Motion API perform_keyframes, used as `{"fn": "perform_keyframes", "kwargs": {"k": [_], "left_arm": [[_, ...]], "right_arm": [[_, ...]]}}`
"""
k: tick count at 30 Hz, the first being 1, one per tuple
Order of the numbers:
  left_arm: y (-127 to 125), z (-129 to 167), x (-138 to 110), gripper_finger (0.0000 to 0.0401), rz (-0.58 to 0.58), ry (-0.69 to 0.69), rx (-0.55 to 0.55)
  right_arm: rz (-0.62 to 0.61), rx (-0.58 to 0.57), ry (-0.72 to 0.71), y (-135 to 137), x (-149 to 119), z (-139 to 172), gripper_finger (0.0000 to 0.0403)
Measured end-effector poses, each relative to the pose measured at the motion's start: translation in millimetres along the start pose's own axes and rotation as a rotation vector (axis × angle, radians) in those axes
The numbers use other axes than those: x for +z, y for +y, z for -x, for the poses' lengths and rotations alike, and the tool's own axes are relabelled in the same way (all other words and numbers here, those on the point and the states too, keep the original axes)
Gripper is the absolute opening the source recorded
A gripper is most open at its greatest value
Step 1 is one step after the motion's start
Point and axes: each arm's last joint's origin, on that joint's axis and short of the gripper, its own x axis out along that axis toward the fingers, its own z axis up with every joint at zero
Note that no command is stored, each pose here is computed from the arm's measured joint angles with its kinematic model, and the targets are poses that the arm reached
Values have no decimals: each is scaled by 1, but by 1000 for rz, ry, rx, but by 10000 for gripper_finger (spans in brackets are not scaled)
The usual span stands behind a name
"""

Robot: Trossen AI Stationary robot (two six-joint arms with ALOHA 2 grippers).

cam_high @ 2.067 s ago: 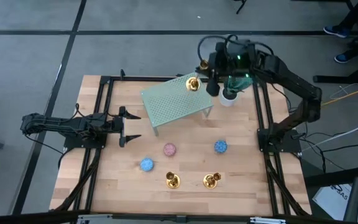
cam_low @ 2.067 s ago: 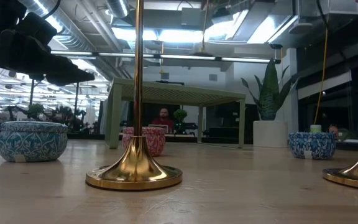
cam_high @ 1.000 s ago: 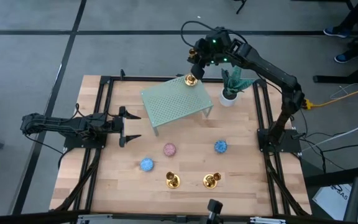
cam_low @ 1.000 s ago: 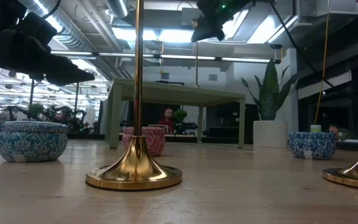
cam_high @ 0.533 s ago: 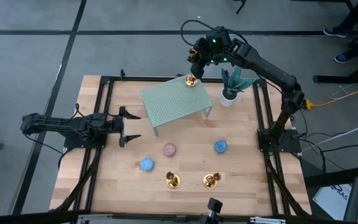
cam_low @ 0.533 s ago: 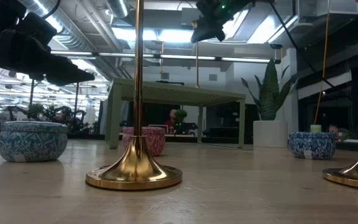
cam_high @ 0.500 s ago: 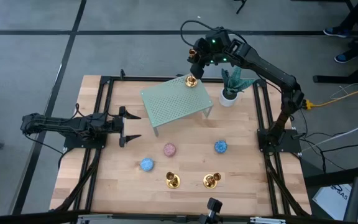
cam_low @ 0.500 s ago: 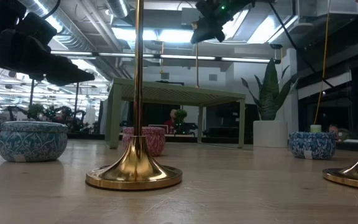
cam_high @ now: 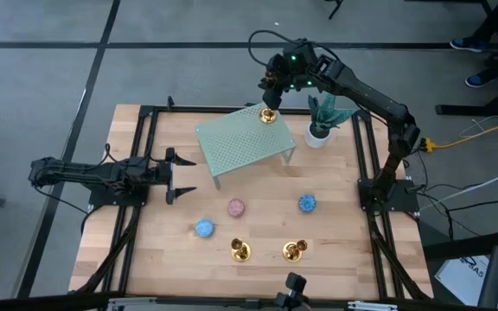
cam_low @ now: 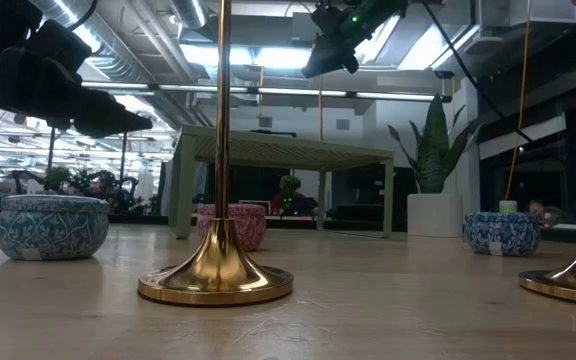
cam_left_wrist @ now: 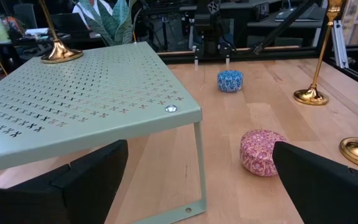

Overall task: Pick & Place candle stick holders
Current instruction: Put the right gold candle holder on the shelf

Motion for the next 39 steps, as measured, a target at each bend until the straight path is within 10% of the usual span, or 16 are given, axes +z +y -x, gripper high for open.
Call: {"fn": "perform_keyframes", "kwargs": {"k": [39], "left_arm": [[0,0,0,400,0,0,0]], "right_arm": [[5,32,29,-6,-2,42,116]]}}
